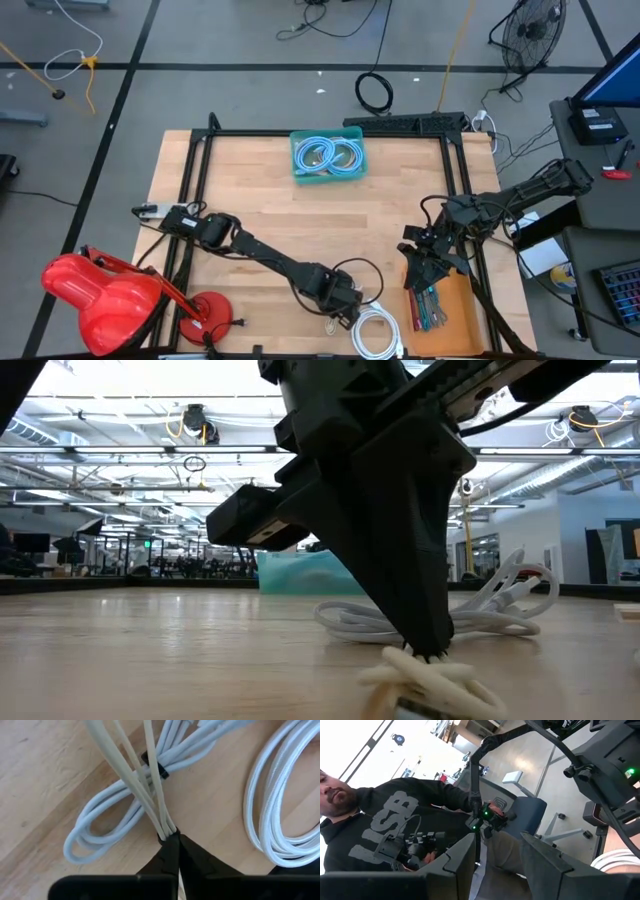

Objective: Pick & Place USB Port
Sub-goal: Put the brown charger cable into the orange bin

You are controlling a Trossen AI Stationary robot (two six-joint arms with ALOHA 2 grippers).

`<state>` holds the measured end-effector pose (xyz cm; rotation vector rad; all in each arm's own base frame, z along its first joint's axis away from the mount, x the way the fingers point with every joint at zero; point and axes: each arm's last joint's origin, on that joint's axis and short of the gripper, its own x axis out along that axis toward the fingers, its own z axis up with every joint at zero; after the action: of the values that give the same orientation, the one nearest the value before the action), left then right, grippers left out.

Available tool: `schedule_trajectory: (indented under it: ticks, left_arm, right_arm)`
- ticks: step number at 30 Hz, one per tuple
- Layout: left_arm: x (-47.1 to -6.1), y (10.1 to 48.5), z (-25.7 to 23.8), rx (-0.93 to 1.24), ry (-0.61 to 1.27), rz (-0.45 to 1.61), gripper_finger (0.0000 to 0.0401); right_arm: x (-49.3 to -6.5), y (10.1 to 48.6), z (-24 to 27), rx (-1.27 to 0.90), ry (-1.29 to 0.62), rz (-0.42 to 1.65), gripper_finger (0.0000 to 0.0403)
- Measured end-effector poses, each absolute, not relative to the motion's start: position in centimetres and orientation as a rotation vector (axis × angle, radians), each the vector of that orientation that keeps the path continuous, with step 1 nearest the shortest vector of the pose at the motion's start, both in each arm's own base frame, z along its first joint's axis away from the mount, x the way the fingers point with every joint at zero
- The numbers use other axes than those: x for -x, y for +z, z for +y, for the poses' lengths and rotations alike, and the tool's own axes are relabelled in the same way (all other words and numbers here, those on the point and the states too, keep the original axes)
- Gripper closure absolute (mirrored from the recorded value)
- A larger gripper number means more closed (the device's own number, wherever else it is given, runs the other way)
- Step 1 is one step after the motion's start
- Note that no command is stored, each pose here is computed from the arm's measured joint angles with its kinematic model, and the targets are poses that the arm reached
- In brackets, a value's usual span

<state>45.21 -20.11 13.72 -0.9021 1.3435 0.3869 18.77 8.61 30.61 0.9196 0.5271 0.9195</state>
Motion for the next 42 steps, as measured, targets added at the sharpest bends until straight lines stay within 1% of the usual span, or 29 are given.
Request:
schedule_trajectory:
  ticks: [3, 7, 9, 13, 17, 20, 22, 27, 30, 39, 42]
  left_arm:
    - [-45.0, 13.8, -20.1, 0.906, 0.413, 1.354, 0.0389]
    - [-44.5, 13.8, -20.2, 0.897, 0.442, 1.389, 0.0397]
    - [-44.5, 13.9, -20.3, 0.908, 0.451, 1.389, 0.0395]
    - [-44.7, 14.5, -20.6, 0.904, 0.398, 1.345, 0.0386]
    - [-44.9, 16.1, -21.1, 0.869, 0.338, 1.269, 0.0383]
    - [-44.9, 18.2, -21.2, 0.881, 0.280, 1.218, 0.0367]
    - [-44.8, 19.1, -21.1, 0.881, 0.271, 1.199, 0.0348]
    - [-44.3, 19.1, -20.9, 0.870, 0.335, 1.213, 0.0294]
    - [-44.1, 18.7, -20.8, 0.858, 0.357, 1.244, 0.0276]
    - [-44.2, 17.9, -19.8, 0.836, 0.409, 1.261, 0.0270]
    - [-44.7, 17.5, -19.6, 0.855, 0.385, 1.262, 0.0270]
  right_arm:
    - [-18.8, 30.6, 8.6, -0.921, 0.911, 0.522, 0.0261]
    - [-18.8, 30.6, 8.6, -0.923, 0.899, 0.516, 0.0261]
    - [-18.8, 30.6, 8.6, -0.923, 0.900, 0.516, 0.0261]
    - [-18.8, 30.6, 8.6, -0.923, 0.901, 0.516, 0.0261]
    - [-18.8, 30.6, 8.6, -0.923, 0.899, 0.518, 0.0261]
    - [-18.8, 30.5, 8.6, -0.923, 0.895, 0.525, 0.0261]
    - [-18.8, 30.5, 8.6, -0.923, 0.892, 0.531, 0.0261]
    - [-18.8, 30.5, 8.6, -0.919, 0.892, 0.531, 0.0261]
    - [-18.8, 30.4, 8.6, -0.919, 0.891, 0.531, 0.0261]
    - [-18.8, 30.4, 8.6, -0.921, 0.889, 0.528, 0.0261]
    - [-18.8, 30.4, 8.6, -0.921, 0.886, 0.529, 0.0261]
